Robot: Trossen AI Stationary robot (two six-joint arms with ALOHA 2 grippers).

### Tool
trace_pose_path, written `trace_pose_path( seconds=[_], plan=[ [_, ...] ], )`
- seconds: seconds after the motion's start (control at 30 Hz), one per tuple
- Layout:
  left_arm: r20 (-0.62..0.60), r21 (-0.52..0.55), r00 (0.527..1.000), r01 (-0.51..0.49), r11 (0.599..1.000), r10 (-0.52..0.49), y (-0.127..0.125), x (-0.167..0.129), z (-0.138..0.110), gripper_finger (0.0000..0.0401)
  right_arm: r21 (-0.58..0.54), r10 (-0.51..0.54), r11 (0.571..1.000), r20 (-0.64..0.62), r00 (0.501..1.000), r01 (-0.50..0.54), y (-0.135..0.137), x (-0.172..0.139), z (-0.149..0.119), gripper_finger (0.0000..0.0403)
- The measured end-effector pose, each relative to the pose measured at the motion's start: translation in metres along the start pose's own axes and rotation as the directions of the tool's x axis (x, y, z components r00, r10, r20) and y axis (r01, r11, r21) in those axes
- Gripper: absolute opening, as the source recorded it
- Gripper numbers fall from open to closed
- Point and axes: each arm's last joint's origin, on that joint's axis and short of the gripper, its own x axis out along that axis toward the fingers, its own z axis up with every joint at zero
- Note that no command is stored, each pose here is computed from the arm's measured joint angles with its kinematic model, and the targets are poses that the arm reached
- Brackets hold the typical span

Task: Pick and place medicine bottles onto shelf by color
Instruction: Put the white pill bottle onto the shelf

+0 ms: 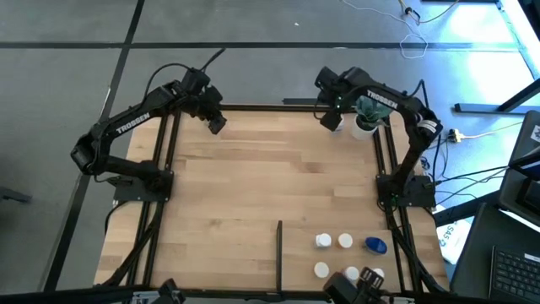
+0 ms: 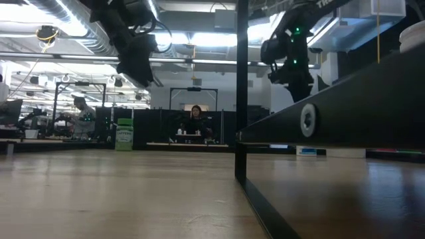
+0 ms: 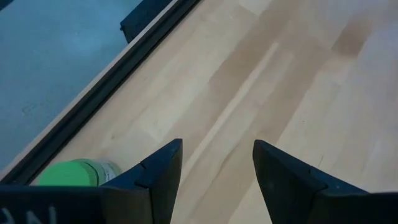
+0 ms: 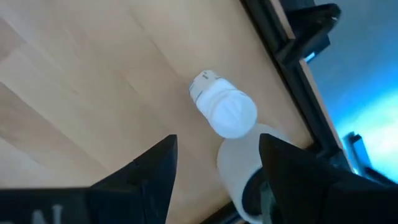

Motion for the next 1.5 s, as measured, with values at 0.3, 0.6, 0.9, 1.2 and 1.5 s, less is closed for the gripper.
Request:
trace_pose_path(
  seconds=[0.3,0.6,0.9,1.2,1.5],
  plan=[
    [0.003,-0.022,1.000,-0.002,1.000,0.002,0.000,0.000,0.000,0.0190,-0.031,-0.061,0.998,-0.013,0.998,0.061,0.004,0.027,-0.003,0.0228],
    [0.003,-0.022,1.000,-0.002,1.000,0.002,0.000,0.000,0.000,0.0190,-0.018,-0.053,0.998,0.004,0.999,0.053,0.004,0.033,0.001,0.0228],
    [0.002,-0.022,1.000,-0.002,1.000,0.002,0.000,0.000,0.000,0.0190,0.030,-0.043,0.999,-0.037,0.998,0.044,-0.002,0.044,0.002,0.0228],
    [0.003,-0.022,1.000,-0.002,1.000,0.002,0.000,0.000,0.000,0.0190,0.082,0.003,0.997,-0.039,0.999,0.000,-0.010,0.046,0.000,0.0228],
    [0.001,0.000,1.000,-0.027,1.000,0.027,0.001,0.000,0.000,0.0190,0.100,0.006,0.995,-0.052,0.999,-0.001,-0.010,0.046,-0.001,0.0228]
  ],
)
